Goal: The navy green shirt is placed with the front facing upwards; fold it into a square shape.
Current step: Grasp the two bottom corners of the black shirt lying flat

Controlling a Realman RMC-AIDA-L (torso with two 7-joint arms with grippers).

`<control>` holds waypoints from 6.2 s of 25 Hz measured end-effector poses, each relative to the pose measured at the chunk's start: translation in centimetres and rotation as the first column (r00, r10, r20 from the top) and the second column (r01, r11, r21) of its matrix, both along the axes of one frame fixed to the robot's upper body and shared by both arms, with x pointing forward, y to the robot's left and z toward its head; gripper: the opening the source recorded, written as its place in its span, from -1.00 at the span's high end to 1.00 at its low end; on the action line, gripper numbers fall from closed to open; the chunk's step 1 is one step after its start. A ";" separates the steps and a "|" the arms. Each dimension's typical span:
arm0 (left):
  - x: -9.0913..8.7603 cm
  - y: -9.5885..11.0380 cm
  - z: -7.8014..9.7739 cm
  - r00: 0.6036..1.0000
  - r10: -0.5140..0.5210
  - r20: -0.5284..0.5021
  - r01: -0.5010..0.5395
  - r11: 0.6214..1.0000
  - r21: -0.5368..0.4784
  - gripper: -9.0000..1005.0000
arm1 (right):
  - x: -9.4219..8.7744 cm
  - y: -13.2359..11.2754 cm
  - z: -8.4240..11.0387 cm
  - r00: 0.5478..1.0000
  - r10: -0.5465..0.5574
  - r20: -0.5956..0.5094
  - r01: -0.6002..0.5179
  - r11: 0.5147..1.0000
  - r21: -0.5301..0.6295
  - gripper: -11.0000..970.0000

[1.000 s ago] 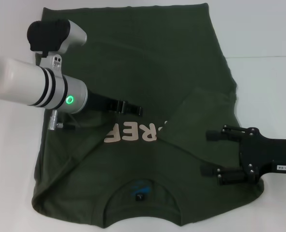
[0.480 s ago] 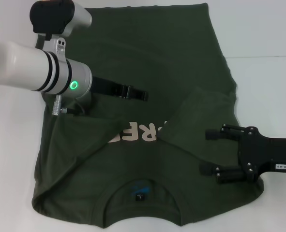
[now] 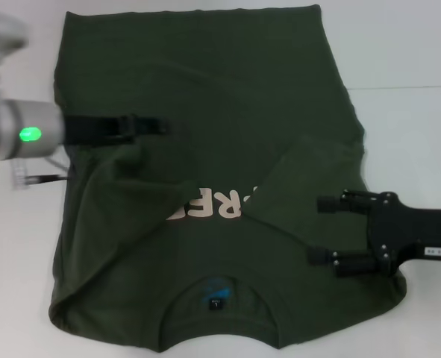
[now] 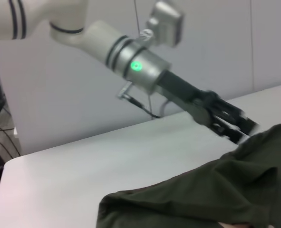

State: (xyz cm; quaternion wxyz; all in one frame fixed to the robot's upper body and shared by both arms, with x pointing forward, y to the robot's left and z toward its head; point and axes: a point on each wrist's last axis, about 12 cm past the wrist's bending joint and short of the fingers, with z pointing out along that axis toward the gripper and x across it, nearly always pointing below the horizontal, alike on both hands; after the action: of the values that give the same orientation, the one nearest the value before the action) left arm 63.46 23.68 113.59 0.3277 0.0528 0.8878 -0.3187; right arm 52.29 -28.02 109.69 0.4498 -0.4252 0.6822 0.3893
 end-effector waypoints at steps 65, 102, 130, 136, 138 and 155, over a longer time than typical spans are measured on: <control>-7.7 4.0 0.1 0.824 -0.561 0.077 0.566 0.820 -0.082 -0.70 | 4.7 -6.6 2.1 0.117 -0.570 -0.813 0.303 0.800 -0.517 -0.84; -7.7 4.2 -0.2 0.836 -0.544 0.073 0.548 0.832 -0.086 -0.70 | 4.8 -4.7 -0.5 0.089 -0.584 -0.807 0.330 0.782 -0.529 -0.48; -8.2 5.0 -0.4 0.854 -0.513 0.087 0.520 0.848 -0.104 -0.70 | 5.0 -4.5 -0.9 0.075 -0.596 -0.800 0.357 0.765 -0.536 0.68; -8.2 5.6 -0.3 0.877 -0.471 0.095 0.480 0.868 -0.129 -0.70 | 4.9 -4.5 -0.8 0.123 -0.581 -0.804 0.347 0.784 -0.514 0.80; -8.2 6.3 -0.1 0.899 -0.429 0.087 0.438 0.886 -0.155 -0.70 | 4.8 -4.3 -0.7 0.152 -0.563 -0.812 0.339 0.802 -0.492 0.81; -11.2 12.7 1.8 0.893 -0.137 -0.428 0.026 0.967 -0.254 -0.67 | 4.6 -3.7 -0.6 0.315 -0.512 -0.799 0.342 0.847 -0.408 0.86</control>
State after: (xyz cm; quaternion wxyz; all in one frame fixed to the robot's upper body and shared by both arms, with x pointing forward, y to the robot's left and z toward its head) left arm 52.25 36.40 115.40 0.1077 -0.0238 0.8904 -0.4416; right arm 56.85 -31.73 109.09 0.0750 0.0042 0.9294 0.3613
